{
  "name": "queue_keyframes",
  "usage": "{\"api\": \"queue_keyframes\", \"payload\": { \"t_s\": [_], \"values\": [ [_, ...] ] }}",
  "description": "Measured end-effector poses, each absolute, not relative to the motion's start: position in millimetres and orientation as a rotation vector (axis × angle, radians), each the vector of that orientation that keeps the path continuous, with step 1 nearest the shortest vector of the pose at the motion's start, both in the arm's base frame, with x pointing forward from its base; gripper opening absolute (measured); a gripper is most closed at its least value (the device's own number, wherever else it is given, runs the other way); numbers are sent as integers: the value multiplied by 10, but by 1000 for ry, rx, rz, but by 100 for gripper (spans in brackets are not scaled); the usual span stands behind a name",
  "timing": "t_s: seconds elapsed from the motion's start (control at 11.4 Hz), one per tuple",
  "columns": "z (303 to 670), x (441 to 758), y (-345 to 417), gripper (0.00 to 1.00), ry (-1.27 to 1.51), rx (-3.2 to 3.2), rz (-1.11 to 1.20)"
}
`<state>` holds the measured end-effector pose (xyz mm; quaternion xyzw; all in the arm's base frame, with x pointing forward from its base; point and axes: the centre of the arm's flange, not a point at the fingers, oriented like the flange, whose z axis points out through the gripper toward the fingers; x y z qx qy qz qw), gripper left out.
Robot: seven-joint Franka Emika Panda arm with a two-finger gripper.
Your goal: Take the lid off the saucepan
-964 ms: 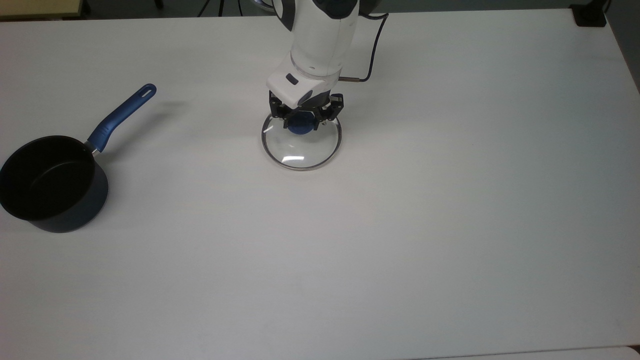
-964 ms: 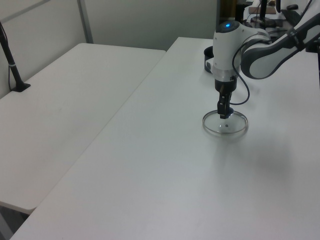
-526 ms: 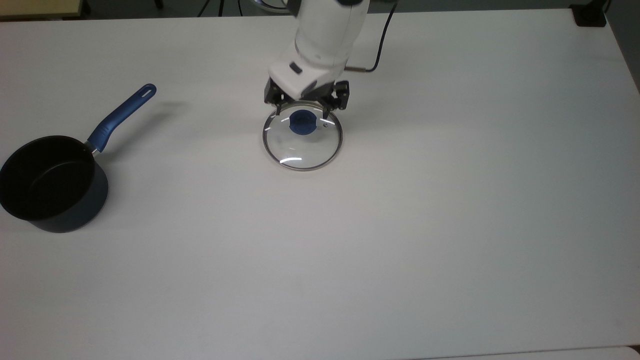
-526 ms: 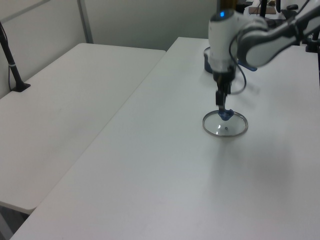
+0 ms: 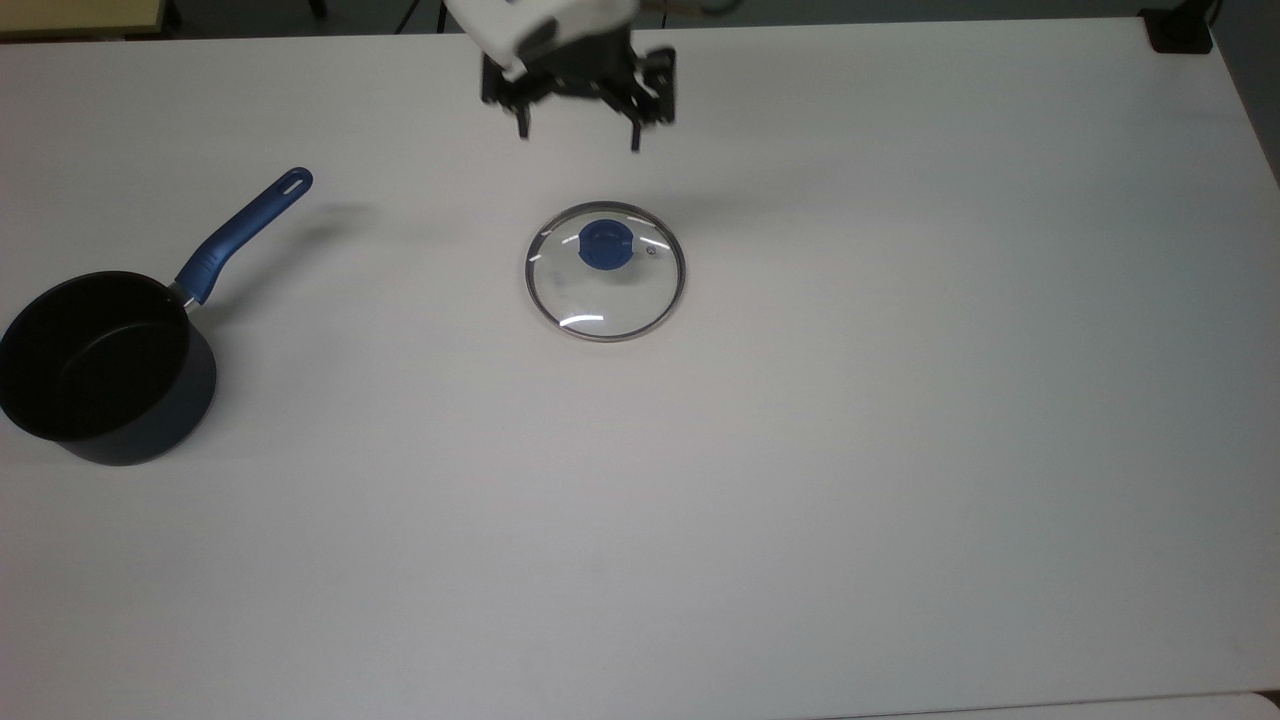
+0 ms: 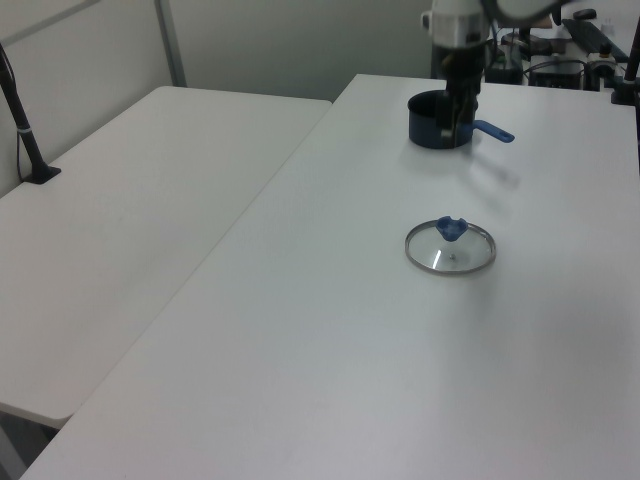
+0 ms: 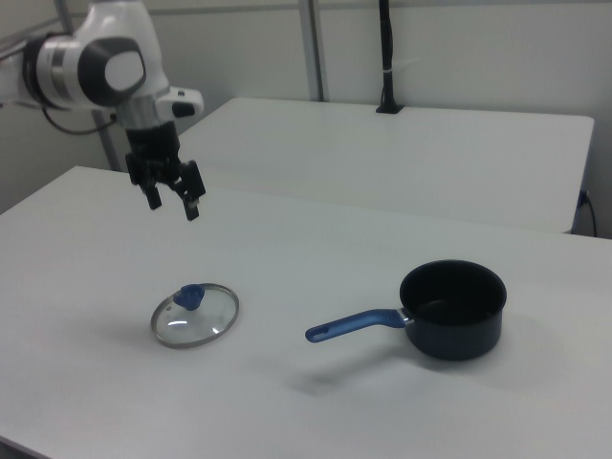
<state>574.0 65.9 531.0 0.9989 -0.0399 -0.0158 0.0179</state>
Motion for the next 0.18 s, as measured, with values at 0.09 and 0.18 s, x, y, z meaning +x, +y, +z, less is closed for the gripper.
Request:
{"api": "queue_keyframes", "payload": {
  "t_s": [0.09, 0.18],
  "values": [
    [5508, 5677, 512, 100, -159, 3116, -53],
    [5671, 5610, 395, 100, -183, 3116, -46]
  ]
}}
